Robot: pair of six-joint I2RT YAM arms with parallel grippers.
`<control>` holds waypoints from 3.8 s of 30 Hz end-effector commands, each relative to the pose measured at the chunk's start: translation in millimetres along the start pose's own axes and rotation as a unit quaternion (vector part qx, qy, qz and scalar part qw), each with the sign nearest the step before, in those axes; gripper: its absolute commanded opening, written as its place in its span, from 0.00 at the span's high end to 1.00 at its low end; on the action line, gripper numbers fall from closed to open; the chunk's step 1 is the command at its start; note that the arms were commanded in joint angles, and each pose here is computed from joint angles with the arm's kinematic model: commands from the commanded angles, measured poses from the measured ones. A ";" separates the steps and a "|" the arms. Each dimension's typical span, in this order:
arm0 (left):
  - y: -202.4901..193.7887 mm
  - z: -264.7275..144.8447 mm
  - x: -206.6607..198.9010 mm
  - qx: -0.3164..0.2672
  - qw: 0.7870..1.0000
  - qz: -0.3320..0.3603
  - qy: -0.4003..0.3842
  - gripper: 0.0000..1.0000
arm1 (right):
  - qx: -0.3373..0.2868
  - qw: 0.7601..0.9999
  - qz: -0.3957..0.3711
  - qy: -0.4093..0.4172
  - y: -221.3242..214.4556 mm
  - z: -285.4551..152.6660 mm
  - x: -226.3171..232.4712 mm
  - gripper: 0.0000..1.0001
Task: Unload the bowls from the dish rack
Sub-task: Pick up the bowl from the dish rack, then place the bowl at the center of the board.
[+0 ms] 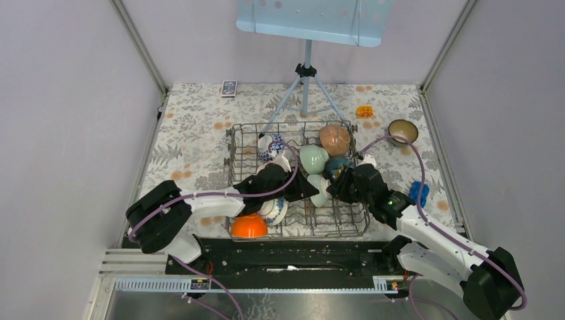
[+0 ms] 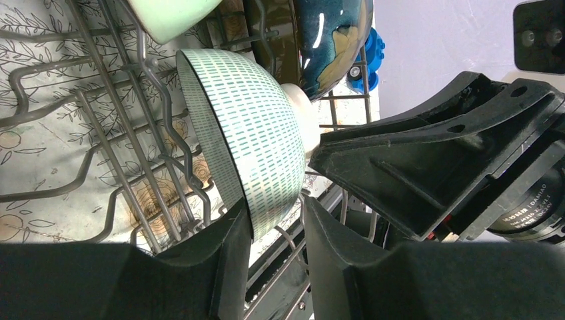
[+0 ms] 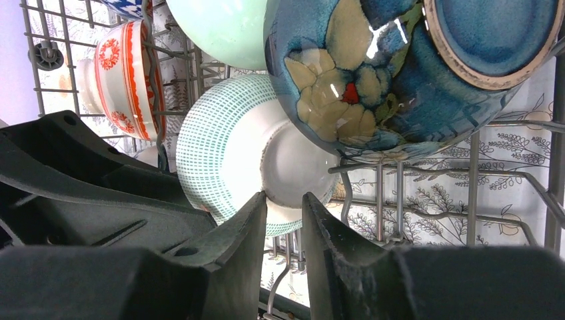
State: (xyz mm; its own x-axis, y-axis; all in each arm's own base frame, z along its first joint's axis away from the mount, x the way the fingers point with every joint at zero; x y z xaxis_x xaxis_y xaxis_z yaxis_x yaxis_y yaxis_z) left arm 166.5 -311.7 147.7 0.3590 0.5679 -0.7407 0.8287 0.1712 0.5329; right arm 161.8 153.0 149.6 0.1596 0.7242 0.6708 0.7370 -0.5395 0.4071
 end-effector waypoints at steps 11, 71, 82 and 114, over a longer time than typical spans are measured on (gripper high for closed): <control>14.0 -1.8 -48.8 -0.033 0.992 0.029 -0.122 0.69 | -0.015 1.000 0.008 -0.004 1.9 -3.3 -2.7 0.67; 6.6 -16.7 -57.5 -0.039 0.983 0.046 -0.174 1.00 | -0.032 0.997 -0.002 0.070 24.0 -53.1 39.4 0.23; 31.9 -39.7 -76.0 -0.082 0.976 0.059 -0.193 1.00 | -0.086 0.985 -0.068 0.135 56.1 -108.6 82.0 0.16; 87.3 -122.7 -123.8 -0.123 0.946 0.260 -0.149 1.00 | -0.134 0.955 -0.131 0.229 67.5 -153.0 101.3 0.12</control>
State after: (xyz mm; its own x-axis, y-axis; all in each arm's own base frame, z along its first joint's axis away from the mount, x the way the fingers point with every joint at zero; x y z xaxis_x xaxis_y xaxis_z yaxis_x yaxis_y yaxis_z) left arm 136.2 -278.3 284.7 0.7243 0.3247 -0.6082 0.5797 0.1907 0.7922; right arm 125.7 124.7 333.2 -0.3653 0.5706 0.7355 0.4944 -0.5506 0.6726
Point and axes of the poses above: each gripper's point midway between its finger pads, its own z axis out along the fingers, its own x axis along the line the jaws close on, y = z × x, the point moved 8 cm from there along -z, back along the fingers, and after that the axes turned 12 degrees about z, right-handed, at the moved point
